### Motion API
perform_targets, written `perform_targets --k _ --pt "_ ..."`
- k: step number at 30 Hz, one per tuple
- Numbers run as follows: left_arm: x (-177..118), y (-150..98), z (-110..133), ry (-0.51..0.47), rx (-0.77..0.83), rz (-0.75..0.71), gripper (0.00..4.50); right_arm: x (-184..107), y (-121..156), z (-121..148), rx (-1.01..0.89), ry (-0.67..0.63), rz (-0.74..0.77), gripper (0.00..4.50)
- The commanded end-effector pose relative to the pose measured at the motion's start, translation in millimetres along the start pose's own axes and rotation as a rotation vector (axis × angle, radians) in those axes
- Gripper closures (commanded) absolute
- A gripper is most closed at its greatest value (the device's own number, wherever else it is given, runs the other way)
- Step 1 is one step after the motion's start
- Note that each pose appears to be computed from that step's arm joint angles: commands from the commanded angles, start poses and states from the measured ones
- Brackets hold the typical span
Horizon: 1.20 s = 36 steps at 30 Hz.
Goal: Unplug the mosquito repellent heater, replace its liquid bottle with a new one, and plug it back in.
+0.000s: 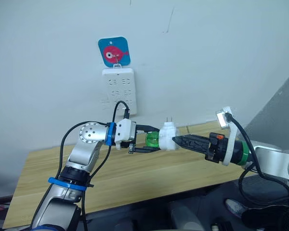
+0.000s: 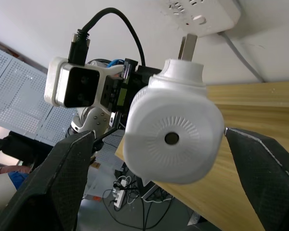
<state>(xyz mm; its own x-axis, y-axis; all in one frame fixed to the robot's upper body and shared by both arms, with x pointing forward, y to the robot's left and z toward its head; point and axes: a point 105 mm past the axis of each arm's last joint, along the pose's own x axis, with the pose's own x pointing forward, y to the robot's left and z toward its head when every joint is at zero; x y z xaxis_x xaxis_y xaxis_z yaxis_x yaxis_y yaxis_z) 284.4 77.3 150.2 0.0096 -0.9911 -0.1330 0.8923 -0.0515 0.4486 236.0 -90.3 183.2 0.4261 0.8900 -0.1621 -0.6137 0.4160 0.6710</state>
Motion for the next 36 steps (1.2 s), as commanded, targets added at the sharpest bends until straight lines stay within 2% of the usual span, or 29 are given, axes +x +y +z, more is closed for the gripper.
perform_targets --k 1,12,15,18,25,27,29,31,33,36 --pt "1 2 12 -0.019 0.061 0.004 2.21 5 7 3 0.0 0.009 0.039 0.0" --pt "4 0 15 -0.031 0.094 -0.003 2.21 22 9 2 0.046 0.047 0.106 0.0" --pt "5 0 16 -0.035 0.097 -0.002 2.21 24 9 2 0.048 0.052 0.111 0.57" --pt "5 1 17 -0.039 0.094 0.006 2.21 25 10 1 0.046 0.065 0.122 1.52" --pt "5 -2 17 -0.033 0.067 -0.03 2.21 26 14 1 0.038 0.073 0.146 1.53" --pt "3 -7 10 0.035 -0.08 -0.093 2.21 24 17 1 -0.013 0.085 0.16 1.53" --pt "-2 -7 5 0.099 -0.352 -0.126 2.21 21 22 -1 -0.087 0.11 0.183 1.53" --pt "-9 -15 7 0.147 -0.553 -0.211 2.21 19 26 -3 -0.146 0.134 0.2 1.53" --pt "-14 -16 10 0.166 -0.653 -0.255 2.21 18 29 -7 -0.202 0.16 0.219 1.53" --pt "-15 -12 13 0.178 -0.658 -0.271 2.21 18 31 -8 -0.227 0.163 0.238 1.53"
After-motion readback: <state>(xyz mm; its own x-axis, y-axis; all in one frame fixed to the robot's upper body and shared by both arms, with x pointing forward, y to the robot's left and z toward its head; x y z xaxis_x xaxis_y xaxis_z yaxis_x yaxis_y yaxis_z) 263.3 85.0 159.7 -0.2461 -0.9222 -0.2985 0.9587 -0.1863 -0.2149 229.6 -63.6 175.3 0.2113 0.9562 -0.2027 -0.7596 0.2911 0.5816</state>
